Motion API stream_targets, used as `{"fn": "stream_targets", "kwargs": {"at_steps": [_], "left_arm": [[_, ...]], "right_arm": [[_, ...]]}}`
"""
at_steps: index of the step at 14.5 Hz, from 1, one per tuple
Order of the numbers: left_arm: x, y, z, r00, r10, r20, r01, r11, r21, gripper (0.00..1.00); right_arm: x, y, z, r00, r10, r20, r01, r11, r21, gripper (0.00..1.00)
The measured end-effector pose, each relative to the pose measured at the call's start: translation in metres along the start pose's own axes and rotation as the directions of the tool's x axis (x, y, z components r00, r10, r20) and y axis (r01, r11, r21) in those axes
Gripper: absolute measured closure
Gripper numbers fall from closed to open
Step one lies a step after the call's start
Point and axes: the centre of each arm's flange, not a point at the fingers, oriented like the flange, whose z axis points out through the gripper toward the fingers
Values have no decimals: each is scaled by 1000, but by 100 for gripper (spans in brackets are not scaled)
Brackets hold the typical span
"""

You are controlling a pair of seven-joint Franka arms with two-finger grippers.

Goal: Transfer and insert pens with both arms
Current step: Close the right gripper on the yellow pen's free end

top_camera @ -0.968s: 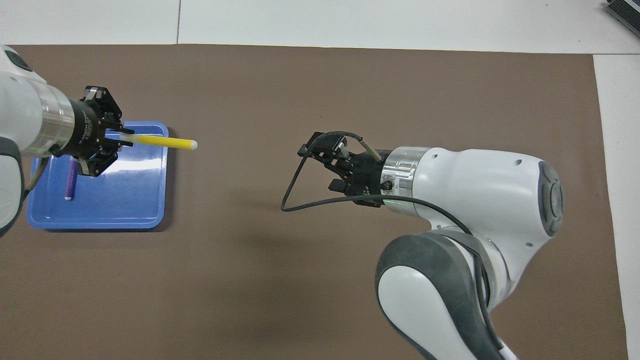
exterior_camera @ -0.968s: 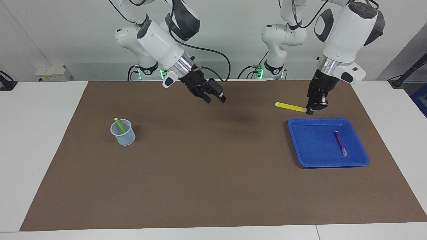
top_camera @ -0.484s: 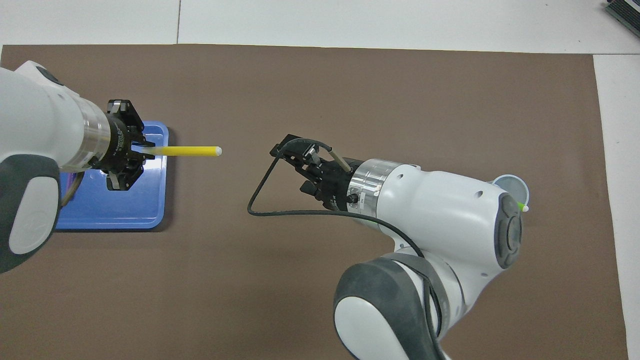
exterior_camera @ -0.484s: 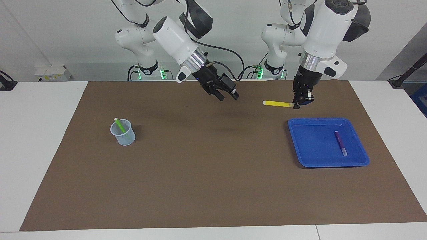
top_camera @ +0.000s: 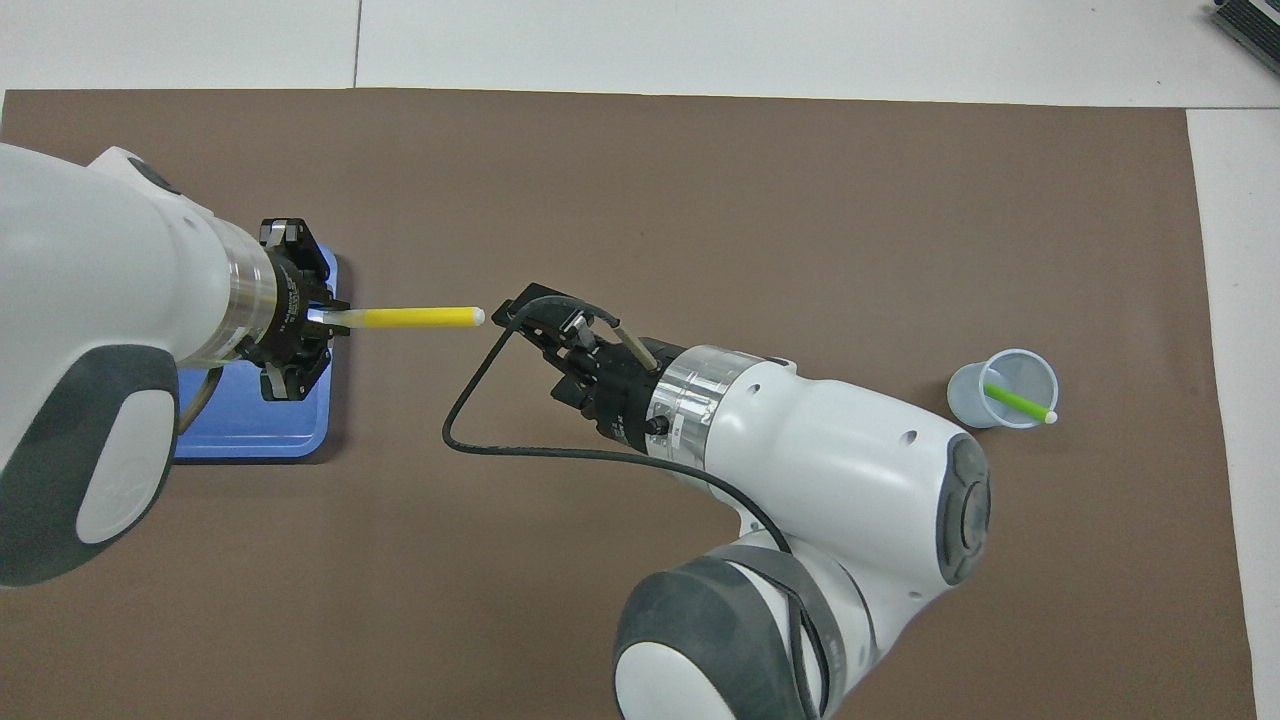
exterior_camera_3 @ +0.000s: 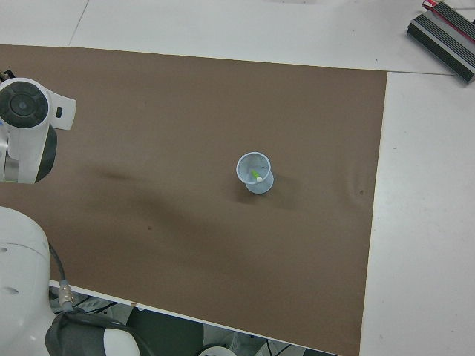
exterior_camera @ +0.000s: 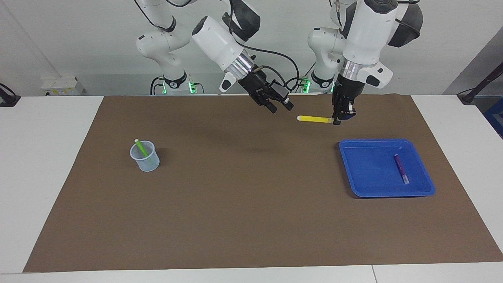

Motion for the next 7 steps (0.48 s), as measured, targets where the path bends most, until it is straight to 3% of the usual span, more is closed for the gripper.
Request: {"fn": "stream_targets", "kwargs": {"at_steps": [7], "left_arm": [[-7, -2, 0, 1000, -3, 1, 3, 1000, 1, 84]], "right_arm": [[-13, -15, 24, 1000, 18, -17, -17, 998, 58, 0]]}}
